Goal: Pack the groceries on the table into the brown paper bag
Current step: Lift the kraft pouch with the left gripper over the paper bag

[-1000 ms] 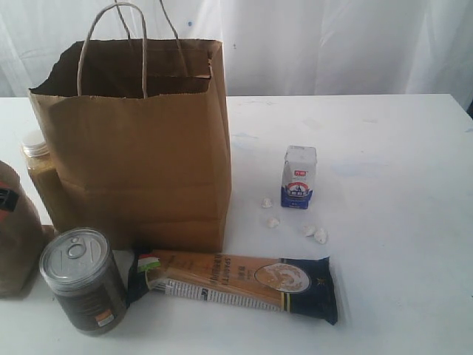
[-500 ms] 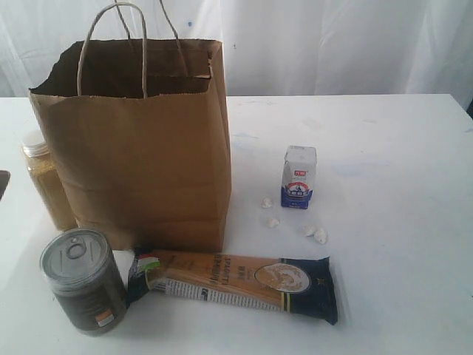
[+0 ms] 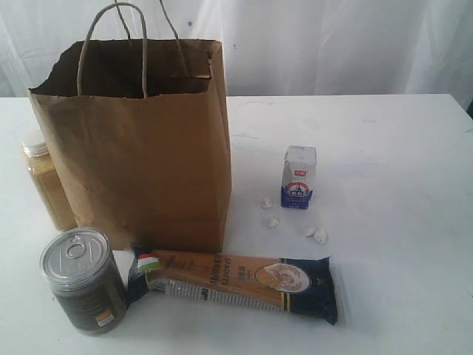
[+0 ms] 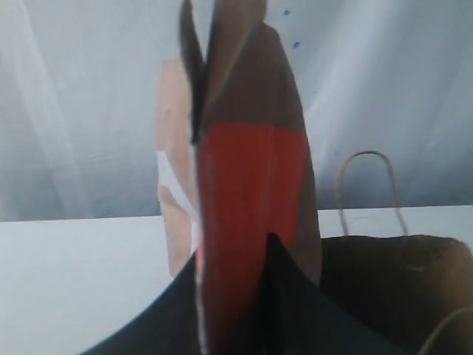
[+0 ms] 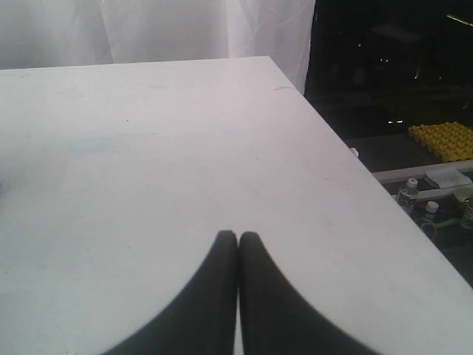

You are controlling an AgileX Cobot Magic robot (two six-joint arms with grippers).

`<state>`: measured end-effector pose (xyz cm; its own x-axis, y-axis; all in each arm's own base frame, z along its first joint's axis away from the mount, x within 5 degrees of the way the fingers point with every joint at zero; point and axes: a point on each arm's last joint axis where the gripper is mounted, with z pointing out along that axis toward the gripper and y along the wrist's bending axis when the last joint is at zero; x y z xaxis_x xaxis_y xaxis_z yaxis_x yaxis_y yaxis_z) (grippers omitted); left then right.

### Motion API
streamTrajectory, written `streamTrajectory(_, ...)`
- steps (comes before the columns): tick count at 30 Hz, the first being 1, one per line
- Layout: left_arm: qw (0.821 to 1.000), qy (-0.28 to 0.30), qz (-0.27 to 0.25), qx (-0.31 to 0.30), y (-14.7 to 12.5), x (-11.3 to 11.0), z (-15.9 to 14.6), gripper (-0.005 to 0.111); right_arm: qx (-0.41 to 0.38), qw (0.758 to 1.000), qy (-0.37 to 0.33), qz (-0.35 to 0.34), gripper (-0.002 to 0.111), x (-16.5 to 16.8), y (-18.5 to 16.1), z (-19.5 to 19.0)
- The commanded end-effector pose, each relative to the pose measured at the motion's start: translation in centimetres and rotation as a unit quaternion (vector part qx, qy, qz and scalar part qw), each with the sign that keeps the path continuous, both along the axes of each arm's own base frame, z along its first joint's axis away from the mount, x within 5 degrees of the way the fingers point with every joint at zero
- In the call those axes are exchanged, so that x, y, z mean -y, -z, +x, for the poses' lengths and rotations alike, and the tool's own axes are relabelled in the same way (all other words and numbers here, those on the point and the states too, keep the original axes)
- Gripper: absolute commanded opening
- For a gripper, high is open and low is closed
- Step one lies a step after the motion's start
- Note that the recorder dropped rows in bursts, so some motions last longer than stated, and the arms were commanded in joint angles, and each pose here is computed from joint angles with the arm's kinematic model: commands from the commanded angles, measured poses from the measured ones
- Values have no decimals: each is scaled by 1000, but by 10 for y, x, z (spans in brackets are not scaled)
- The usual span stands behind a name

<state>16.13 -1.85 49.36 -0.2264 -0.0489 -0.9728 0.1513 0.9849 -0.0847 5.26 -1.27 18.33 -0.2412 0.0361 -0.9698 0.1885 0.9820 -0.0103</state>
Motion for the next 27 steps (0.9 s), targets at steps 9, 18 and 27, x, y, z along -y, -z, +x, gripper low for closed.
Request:
streamTrajectory(9,984,146,-91,47,-15,28,-5,0,2,1000,2,-3,0,0,0,0)
streamTrajectory(18,952,297,6,71,-1,50,27,0,2,1000,2,-3,0,0,0,0)
streamTrajectory(27,946,323,4,-5,29,55,66,0,2,1000,2,-3,0,0,0,0)
